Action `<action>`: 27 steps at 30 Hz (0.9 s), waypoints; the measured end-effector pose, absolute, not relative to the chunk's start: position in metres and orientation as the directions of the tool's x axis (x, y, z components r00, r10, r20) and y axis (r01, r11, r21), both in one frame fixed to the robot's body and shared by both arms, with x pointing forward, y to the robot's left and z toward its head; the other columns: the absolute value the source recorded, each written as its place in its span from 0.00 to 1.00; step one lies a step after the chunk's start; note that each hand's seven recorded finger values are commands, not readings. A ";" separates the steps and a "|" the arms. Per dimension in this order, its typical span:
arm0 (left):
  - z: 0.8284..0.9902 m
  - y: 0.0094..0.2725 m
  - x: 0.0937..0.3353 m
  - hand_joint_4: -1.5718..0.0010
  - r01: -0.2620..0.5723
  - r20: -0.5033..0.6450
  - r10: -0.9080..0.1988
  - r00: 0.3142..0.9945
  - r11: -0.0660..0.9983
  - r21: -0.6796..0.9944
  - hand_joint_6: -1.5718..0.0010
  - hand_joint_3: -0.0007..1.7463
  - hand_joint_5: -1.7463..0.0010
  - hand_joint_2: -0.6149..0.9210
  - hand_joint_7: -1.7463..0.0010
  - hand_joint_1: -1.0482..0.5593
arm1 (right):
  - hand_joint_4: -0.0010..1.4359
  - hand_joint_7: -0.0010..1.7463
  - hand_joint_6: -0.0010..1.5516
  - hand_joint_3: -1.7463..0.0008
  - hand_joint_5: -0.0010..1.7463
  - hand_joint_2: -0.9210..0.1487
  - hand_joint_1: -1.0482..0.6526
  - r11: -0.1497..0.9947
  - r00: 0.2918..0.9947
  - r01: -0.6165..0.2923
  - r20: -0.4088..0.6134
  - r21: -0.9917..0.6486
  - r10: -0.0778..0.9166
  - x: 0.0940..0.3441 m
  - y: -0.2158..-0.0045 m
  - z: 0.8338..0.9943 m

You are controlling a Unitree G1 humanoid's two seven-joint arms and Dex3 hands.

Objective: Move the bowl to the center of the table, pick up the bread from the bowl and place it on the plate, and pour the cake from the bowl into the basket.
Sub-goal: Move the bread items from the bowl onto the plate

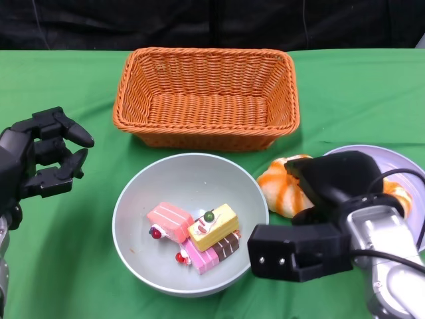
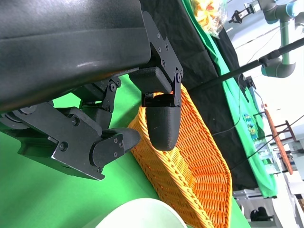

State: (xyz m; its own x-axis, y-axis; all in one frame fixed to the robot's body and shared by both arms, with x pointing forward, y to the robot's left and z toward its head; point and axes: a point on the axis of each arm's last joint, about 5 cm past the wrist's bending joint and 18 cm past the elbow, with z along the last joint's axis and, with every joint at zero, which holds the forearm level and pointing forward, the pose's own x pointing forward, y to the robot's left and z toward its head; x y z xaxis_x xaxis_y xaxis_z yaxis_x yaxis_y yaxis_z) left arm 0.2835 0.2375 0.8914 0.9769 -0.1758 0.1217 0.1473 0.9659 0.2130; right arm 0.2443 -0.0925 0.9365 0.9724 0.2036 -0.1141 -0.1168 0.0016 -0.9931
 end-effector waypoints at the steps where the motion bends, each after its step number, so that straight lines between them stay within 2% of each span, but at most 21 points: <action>1: 0.891 0.237 0.284 0.54 0.148 0.122 -0.176 0.977 0.966 0.213 0.54 0.49 0.08 0.86 0.24 0.67 | 0.31 0.00 0.31 0.94 0.00 0.00 0.10 -0.010 0.972 -0.117 -0.116 -0.993 0.206 0.245 -0.091 0.934; 9: 0.891 0.237 0.283 0.55 0.149 0.125 -0.178 0.976 0.966 0.213 0.54 0.48 0.08 0.86 0.24 0.67 | 0.29 0.00 0.28 0.94 0.00 0.00 0.09 -0.073 0.969 -0.115 -0.128 -0.991 0.212 0.252 -0.086 0.917; 13: 0.890 0.237 0.282 0.55 0.150 0.124 -0.180 0.976 0.965 0.217 0.54 0.47 0.08 0.86 0.24 0.67 | 0.29 0.00 0.28 0.94 0.00 0.00 0.09 -0.091 0.968 -0.110 -0.127 -0.990 0.216 0.256 -0.083 0.913; 15: 0.889 0.237 0.281 0.55 0.151 0.123 -0.180 0.976 0.964 0.218 0.54 0.47 0.08 0.87 0.24 0.67 | 0.35 0.01 0.29 0.94 0.03 0.00 0.10 -0.108 0.968 -0.098 -0.120 -0.989 0.221 0.257 -0.081 0.911; 16: 0.889 0.237 0.280 0.55 0.150 0.125 -0.180 0.976 0.964 0.218 0.54 0.47 0.08 0.87 0.24 0.68 | 0.43 0.02 0.32 0.94 0.06 0.00 0.13 -0.124 0.968 -0.087 -0.113 -0.989 0.225 0.257 -0.080 0.909; 18: 0.889 0.237 0.280 0.55 0.150 0.127 -0.181 0.975 0.964 0.219 0.54 0.47 0.07 0.87 0.24 0.68 | 0.50 0.03 0.35 0.94 0.09 0.00 0.16 -0.133 0.968 -0.074 -0.103 -0.988 0.228 0.258 -0.078 0.906; 26: 0.890 0.237 0.280 0.55 0.150 0.131 -0.182 0.975 0.964 0.220 0.55 0.48 0.07 0.87 0.23 0.68 | 0.52 0.02 0.37 0.94 0.10 0.00 0.17 -0.138 0.970 -0.056 -0.087 -0.989 0.229 0.259 -0.077 0.903; 27: 0.890 0.237 0.280 0.56 0.150 0.131 -0.181 0.975 0.964 0.219 0.55 0.48 0.07 0.87 0.23 0.68 | 0.54 0.09 0.48 0.95 0.36 0.00 0.29 -0.123 0.968 -0.041 -0.069 -0.992 0.239 0.259 -0.078 0.902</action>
